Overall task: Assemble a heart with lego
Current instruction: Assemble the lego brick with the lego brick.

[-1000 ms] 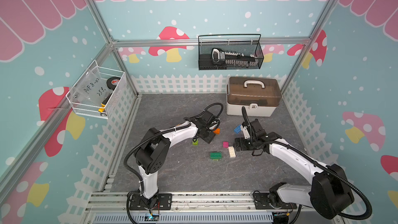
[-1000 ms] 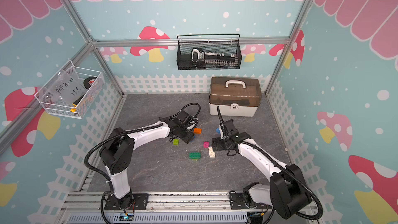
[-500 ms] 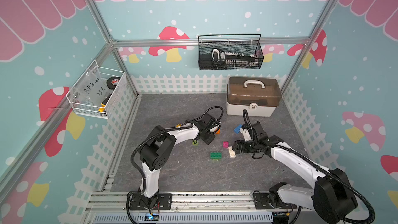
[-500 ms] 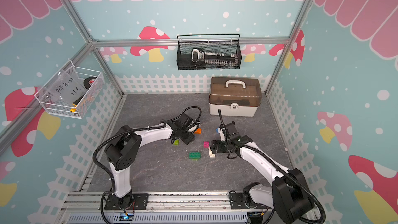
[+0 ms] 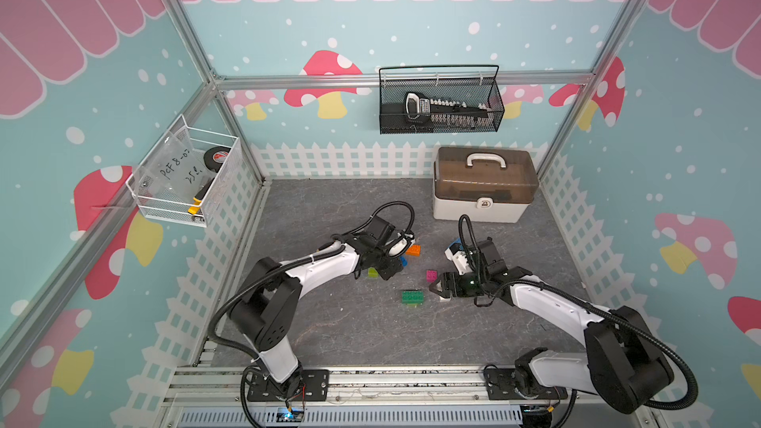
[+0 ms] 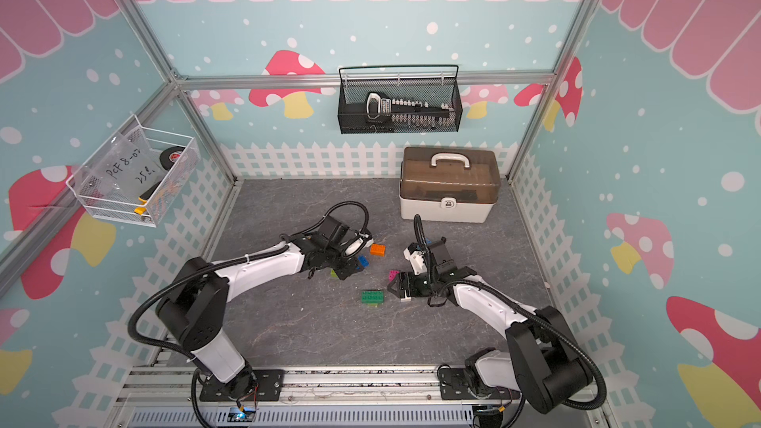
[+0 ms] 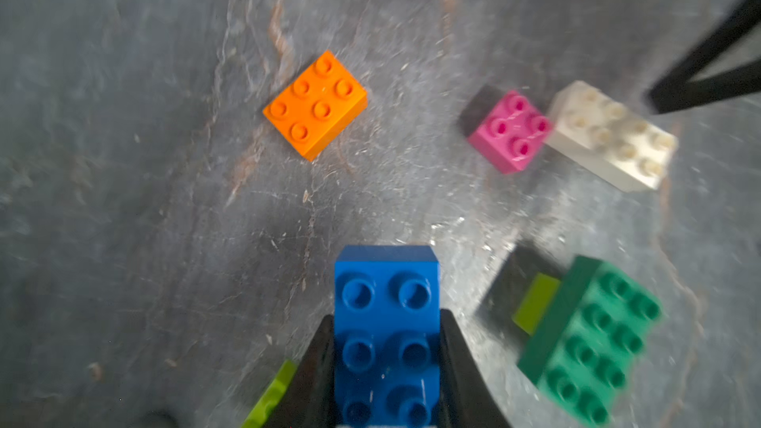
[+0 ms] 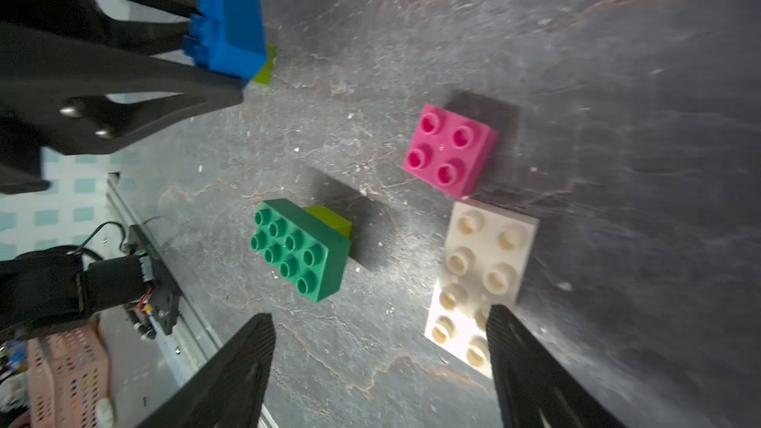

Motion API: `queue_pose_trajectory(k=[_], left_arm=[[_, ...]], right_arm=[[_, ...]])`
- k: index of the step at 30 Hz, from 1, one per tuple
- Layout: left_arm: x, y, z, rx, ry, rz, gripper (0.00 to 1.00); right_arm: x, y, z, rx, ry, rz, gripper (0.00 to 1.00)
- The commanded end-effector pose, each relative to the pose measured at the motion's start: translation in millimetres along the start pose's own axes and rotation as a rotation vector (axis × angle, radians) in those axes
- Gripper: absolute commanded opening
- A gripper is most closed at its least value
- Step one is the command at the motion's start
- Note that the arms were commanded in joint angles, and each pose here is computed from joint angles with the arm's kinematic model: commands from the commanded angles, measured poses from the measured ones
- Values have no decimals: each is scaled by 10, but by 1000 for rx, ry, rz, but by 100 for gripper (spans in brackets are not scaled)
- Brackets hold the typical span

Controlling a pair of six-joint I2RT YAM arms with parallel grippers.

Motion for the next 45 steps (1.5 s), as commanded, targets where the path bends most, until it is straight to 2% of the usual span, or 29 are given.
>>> queue_pose_trajectory(k=[1,5,10,15,19,22,25,28,32,40,45], left_arm=[[-112,-213,-320,-105,212,-28,2],[-370,-351,-545,-169,382,48,0],[-289,-376,-706,-172,505,22,0],[-256,-417,-666,-137,478,30,0],[-277,-430,-687,-127,470,11,0],[-294,-414,-681,-118,465,11,0],[-303,-396,-688,-123,455,15,0],[-297,-396,-696,-128,451,10,0],[-295,-387,-705,-133,455,8,0],[-247,-284,-735,-169,488,20,0],[-191,-183,-755,-188,557,58,0]], right_arm=[[7,90,184,194,10,23,77],[-29,202,174,280,58,39,73],[-56,218,170,299,82,53,64],[-136,-97,150,143,42,5,70],[-337,-81,278,243,86,68,70],[-432,8,232,259,110,84,72],[-423,74,263,310,128,91,79],[-420,198,150,279,170,92,84],[-320,342,152,312,183,92,87],[78,534,-124,214,234,-23,83],[1,510,3,317,201,49,81]])
Point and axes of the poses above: each gripper's point midway between its finger pads, its own y axis out along the fingers, its own z axis along the line the jaws close on, x = y × z, the point moved 4 cm from there along -y, back along the fingers, and after that the axes turned 12 degrees about y, right-handed, at the moved point
